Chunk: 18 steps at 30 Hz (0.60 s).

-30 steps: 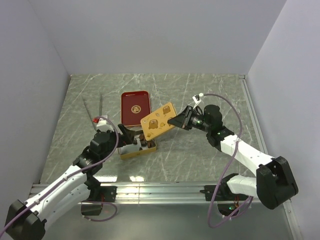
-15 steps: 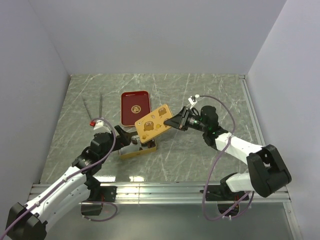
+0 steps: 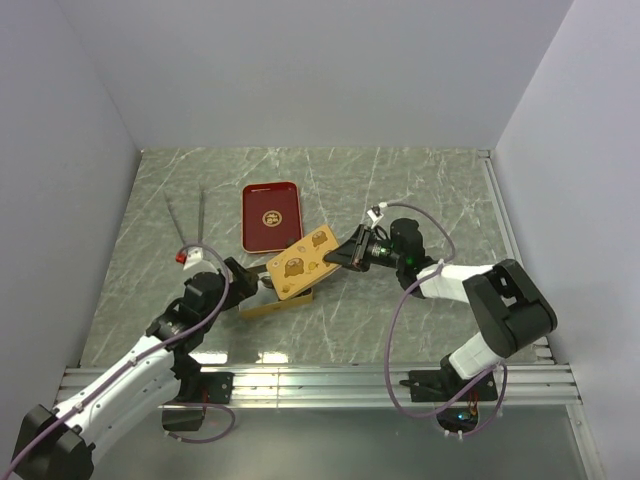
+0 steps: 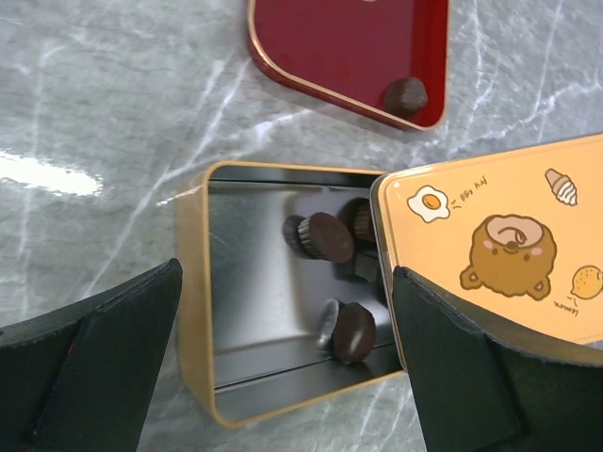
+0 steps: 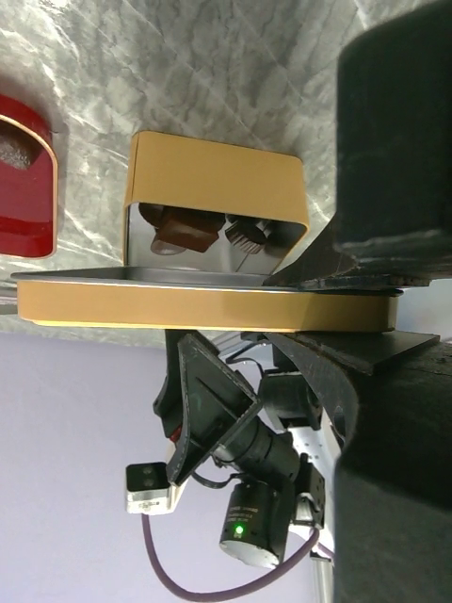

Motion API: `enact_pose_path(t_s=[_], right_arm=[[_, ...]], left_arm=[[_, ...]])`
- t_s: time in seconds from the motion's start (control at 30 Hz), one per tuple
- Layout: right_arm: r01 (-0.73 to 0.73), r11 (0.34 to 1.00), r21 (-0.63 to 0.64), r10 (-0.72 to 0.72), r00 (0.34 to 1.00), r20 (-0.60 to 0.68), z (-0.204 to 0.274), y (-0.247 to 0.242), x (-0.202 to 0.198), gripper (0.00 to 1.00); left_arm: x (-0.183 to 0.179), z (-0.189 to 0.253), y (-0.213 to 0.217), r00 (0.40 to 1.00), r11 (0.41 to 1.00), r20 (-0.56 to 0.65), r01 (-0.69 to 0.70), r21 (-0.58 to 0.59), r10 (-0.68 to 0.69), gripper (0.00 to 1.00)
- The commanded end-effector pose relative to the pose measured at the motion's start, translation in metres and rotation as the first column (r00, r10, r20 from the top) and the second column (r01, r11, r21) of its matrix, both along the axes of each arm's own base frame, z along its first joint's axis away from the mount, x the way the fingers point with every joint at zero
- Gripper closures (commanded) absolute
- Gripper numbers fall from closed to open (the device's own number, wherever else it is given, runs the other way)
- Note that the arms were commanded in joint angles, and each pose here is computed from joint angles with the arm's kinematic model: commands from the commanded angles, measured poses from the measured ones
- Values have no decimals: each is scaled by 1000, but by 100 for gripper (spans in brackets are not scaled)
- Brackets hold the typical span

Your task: Pack the chocolate

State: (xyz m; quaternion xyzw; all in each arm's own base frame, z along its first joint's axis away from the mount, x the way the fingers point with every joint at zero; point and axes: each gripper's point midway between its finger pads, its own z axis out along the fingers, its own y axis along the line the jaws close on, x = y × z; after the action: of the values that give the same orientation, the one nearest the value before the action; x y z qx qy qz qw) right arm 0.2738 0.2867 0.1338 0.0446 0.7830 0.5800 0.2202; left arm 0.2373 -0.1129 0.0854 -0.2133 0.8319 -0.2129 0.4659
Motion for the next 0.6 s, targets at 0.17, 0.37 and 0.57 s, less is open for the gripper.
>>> enact_pose_path(t_s=[0.17, 0.37, 0.57], right_arm=[[-18, 1000, -11, 19, 999, 44, -8, 3, 2, 89], [-34, 998, -62, 33, 999, -18, -40, 4, -5, 78], [-48, 993, -108, 42, 997, -58, -61, 6, -9, 68]], left_arm=[[2, 5, 3, 999, 999, 16, -38, -32, 39, 1], [5, -1, -7, 1000, 998, 2, -8, -60, 8, 1], [4, -5, -11, 1000, 997, 2, 5, -80, -5, 1]])
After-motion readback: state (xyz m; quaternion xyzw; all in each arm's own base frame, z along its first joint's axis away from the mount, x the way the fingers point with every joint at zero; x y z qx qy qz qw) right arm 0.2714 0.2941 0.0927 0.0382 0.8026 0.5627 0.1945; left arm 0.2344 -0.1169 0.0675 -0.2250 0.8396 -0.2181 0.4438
